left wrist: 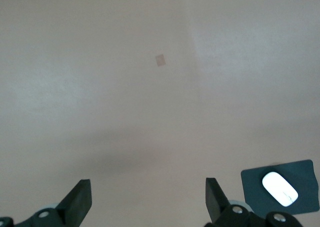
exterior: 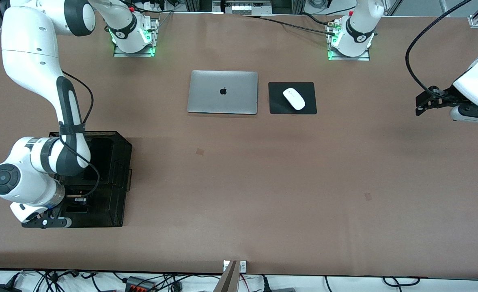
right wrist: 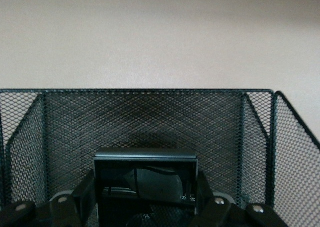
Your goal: Place phones with both arms
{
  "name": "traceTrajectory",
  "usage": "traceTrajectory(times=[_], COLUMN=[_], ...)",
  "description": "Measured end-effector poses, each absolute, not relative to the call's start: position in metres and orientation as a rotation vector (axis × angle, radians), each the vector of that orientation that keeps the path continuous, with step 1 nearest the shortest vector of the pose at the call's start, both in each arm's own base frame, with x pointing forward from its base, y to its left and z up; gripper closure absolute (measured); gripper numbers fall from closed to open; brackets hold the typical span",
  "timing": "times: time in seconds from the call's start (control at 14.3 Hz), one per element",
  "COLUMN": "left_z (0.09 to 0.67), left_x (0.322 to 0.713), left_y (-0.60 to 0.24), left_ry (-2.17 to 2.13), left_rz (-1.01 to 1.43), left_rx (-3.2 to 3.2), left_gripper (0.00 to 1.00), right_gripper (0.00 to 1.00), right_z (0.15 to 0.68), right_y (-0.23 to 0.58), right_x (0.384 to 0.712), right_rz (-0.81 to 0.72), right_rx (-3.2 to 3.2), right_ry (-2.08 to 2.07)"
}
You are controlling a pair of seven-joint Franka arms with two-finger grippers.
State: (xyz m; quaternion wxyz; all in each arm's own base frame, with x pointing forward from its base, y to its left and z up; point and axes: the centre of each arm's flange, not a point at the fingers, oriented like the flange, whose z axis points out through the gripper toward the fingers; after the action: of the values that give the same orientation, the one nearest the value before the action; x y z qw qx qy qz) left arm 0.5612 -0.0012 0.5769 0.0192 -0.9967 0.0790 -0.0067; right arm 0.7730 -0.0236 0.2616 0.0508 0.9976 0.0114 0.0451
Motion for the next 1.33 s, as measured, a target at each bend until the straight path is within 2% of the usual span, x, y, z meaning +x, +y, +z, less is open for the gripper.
traceTrajectory(times=[0.28, 0.49, 0.77, 0.91, 1.12, 1.33], left_z=[0.578, 0.578, 0.578, 0.578, 0.578, 0.578], left_x=[0.56, 0.56, 0.56, 0.56, 0.56, 0.56], left_y=[-0.001, -0.002, -0.002, -0.002, -0.002, -0.002], left_ry=[0.246, 0.246, 0.246, 0.246, 0.246, 0.246], left_rz=[-0.013, -0.012, -0.011, -0.01, -0.01, -0.01], left_rx=[-3.094, -3.094, -3.094, -3.094, -3.094, -3.094], left_gripper=[0.0, 0.0, 0.0, 0.0, 0.0, 0.0], right_gripper=[0.2, 0.0, 0.0, 0.0, 0.0, 0.0], right_z=[0.249, 0.253, 0.344, 0.398, 0.456, 0.491], right_y=[-0.025, -0.025, -0.018, -0.008, 0.008, 0.007], right_x=[0.767, 0.767, 0.772, 0.763, 0.732, 0.703], right_rz=[0.093, 0.103, 0.278, 0.295, 0.118, -0.037], right_rx=[3.039, 3.039, 3.041, 3.053, 3.085, 3.098], right_ry=[0.037, 0.035, 0.037, 0.05, 0.059, 0.051])
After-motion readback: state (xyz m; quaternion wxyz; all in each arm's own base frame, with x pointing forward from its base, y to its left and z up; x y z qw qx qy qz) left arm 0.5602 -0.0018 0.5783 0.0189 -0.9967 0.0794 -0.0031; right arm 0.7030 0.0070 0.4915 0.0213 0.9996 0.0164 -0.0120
